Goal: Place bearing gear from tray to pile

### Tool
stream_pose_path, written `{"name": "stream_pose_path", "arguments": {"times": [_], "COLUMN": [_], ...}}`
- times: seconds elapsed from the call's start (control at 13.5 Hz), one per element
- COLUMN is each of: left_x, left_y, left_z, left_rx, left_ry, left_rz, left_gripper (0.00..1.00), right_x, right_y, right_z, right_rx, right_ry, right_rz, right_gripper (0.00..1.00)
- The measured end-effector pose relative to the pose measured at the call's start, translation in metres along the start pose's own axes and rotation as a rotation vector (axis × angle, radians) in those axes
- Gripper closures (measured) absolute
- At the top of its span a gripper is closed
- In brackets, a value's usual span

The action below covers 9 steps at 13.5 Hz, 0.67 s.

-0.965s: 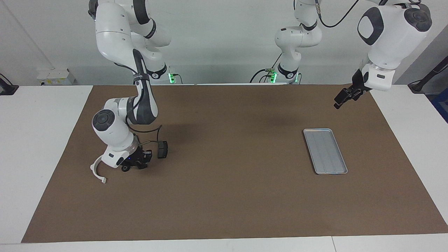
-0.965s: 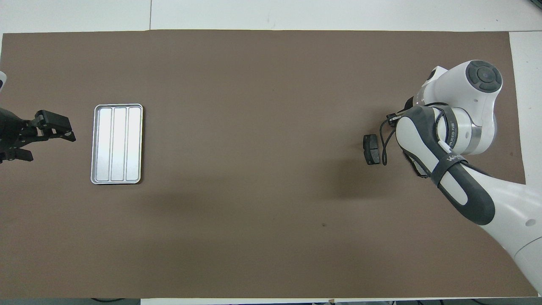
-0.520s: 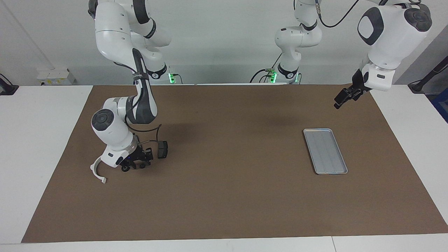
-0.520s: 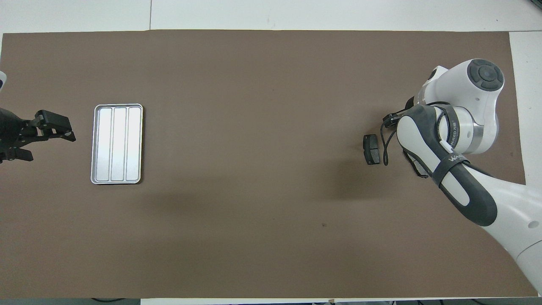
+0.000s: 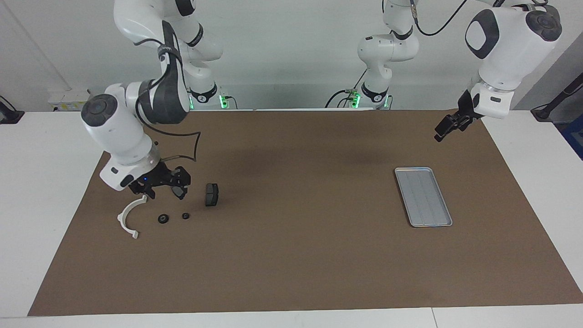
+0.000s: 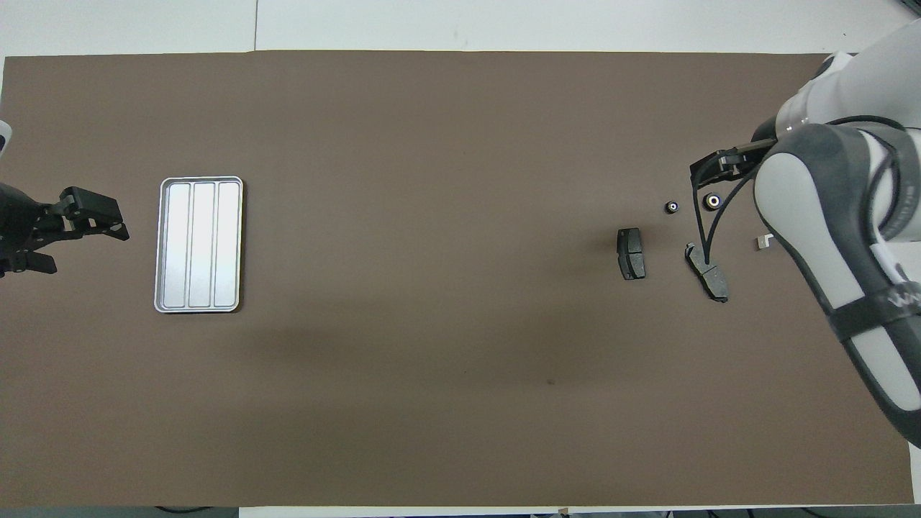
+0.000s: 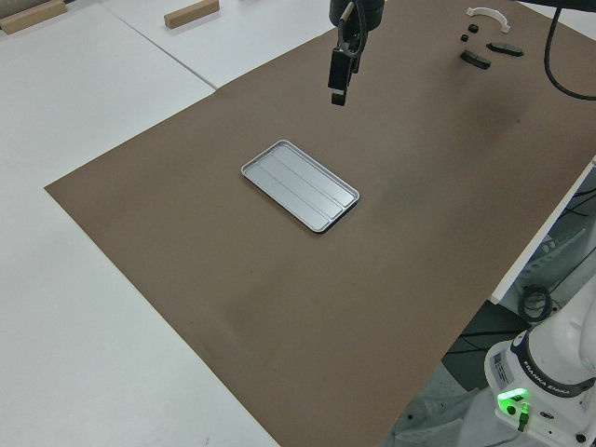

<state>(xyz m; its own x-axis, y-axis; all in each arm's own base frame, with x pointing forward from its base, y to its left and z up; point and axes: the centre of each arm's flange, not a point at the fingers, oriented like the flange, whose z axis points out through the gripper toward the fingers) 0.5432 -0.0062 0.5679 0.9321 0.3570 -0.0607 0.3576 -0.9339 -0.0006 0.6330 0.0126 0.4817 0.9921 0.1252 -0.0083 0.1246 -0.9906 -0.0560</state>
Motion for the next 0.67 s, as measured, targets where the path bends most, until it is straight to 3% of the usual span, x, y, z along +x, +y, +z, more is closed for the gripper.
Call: {"name": "stream_pose_path", "arguments": {"times": [0.37, 0.52, 0.67], "left_x": [0.0, 0.0, 0.0], "left_y": [0.0, 0.0, 0.0], "left_z": [0.0, 0.0, 0.0], "left_rx": [0.0, 0.0, 0.0], "left_ry": [0.0, 0.0, 0.0], "left_rz": [0.0, 0.0, 0.0], "left_gripper": [0.0, 0.0, 0.0], "right_x": [-0.07, -0.091, -0.095], "right_y": [-0.004, -0.009, -0.009], "right_z": [-0.106, -0.124, -0.129], "right_rx": [-0.043, -0.045, -0.047], "right_ry": [-0.025, -0.058, -0.05], "right_rz": [0.012, 0.047, 0.06], "right_gripper": [0.0, 0.0, 0.0]}}
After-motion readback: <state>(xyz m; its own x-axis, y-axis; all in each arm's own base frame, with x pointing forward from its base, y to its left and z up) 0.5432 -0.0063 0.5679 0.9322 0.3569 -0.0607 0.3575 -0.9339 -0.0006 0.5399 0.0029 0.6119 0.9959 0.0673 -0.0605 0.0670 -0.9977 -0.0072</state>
